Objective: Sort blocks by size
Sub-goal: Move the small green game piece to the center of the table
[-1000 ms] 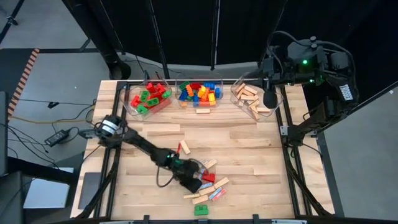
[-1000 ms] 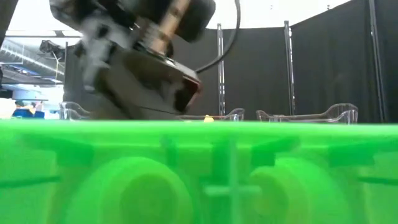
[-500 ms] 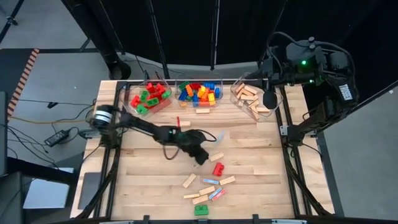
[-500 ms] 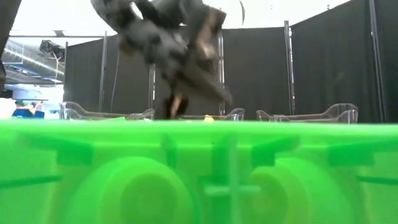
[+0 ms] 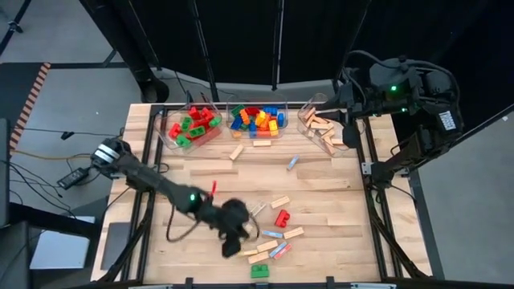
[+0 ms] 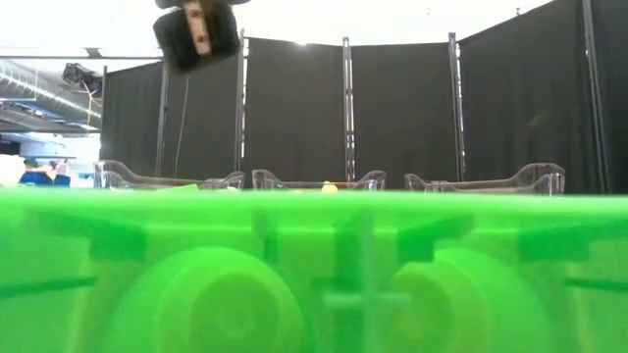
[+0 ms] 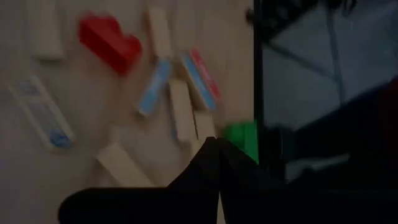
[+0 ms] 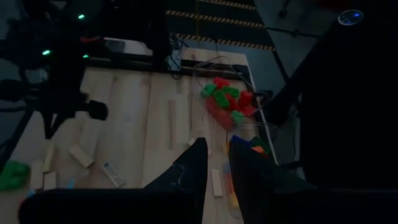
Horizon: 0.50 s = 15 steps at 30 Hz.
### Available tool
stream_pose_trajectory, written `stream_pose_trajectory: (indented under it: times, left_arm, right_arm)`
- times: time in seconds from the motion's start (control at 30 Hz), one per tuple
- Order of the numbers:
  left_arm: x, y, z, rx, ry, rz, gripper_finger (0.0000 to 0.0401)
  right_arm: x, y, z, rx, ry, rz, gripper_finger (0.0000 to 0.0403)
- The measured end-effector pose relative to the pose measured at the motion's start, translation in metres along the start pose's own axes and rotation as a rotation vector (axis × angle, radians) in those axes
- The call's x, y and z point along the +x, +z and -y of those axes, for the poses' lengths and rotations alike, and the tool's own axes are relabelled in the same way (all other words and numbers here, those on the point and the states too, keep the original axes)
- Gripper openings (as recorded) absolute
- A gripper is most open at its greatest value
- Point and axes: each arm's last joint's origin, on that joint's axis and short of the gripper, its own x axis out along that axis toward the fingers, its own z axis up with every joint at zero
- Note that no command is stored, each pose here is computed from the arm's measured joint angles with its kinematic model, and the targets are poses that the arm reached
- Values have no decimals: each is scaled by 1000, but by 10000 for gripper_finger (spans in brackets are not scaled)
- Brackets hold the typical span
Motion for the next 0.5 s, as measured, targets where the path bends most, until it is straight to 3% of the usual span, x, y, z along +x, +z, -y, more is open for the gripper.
stream_pose_trajectory:
  times: [0.13,0.23,0.37,0.5]
  left_arm:
    - [29,-11,15,77,-12,-68,0]
    - [49,-9,30,152,-98,-92,0]
    - [64,-7,55,241,-158,-87,0]
    - [77,-9,61,263,-173,-113,0]
  right_arm:
    - [0,0,0,0,1,1,82]
    - [0,0,0,0,0,1,82]
    - [0,0,0,0,0,0,82]
    - [0,0,0,0,1,-2,82]
